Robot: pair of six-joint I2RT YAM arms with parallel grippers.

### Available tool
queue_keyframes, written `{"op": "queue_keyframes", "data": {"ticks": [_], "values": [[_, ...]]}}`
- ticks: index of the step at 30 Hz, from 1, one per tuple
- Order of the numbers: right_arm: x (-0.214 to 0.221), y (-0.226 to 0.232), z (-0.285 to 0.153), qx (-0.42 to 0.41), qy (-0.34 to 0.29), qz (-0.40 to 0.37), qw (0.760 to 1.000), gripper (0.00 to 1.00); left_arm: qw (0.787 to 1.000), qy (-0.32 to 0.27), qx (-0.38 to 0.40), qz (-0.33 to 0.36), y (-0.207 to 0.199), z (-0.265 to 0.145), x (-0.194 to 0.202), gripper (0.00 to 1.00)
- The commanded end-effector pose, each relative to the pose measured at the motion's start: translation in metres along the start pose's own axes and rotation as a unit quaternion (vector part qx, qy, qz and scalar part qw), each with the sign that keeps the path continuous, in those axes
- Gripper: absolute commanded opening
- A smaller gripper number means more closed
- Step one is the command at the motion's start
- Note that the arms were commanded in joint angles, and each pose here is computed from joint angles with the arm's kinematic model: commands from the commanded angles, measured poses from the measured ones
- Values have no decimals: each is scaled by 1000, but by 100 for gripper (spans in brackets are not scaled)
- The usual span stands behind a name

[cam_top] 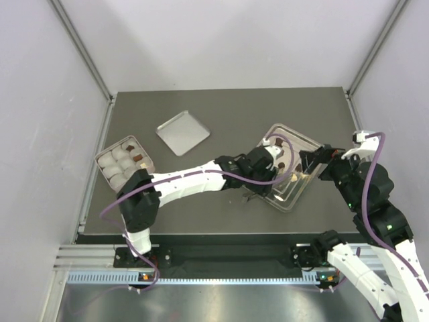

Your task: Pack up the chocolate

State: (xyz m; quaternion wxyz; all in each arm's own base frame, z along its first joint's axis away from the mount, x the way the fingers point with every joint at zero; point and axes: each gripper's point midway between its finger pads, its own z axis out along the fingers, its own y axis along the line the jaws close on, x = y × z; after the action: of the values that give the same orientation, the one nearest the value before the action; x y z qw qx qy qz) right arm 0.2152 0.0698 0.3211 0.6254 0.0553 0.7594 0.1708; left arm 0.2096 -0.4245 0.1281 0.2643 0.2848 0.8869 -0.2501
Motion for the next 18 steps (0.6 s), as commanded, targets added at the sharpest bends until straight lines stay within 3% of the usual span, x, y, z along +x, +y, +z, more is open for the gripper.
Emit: {"op": "queue_keyframes", "data": {"ticks": [1, 18], "values": [[-16, 3, -7, -3, -20, -6, 1000, 100, 998, -62, 17, 19, -23, 1, -41, 50], [-17, -2, -8, 7, -25, -13, 1000, 100, 999, -30, 18, 25, -24, 47, -24, 51]]}}
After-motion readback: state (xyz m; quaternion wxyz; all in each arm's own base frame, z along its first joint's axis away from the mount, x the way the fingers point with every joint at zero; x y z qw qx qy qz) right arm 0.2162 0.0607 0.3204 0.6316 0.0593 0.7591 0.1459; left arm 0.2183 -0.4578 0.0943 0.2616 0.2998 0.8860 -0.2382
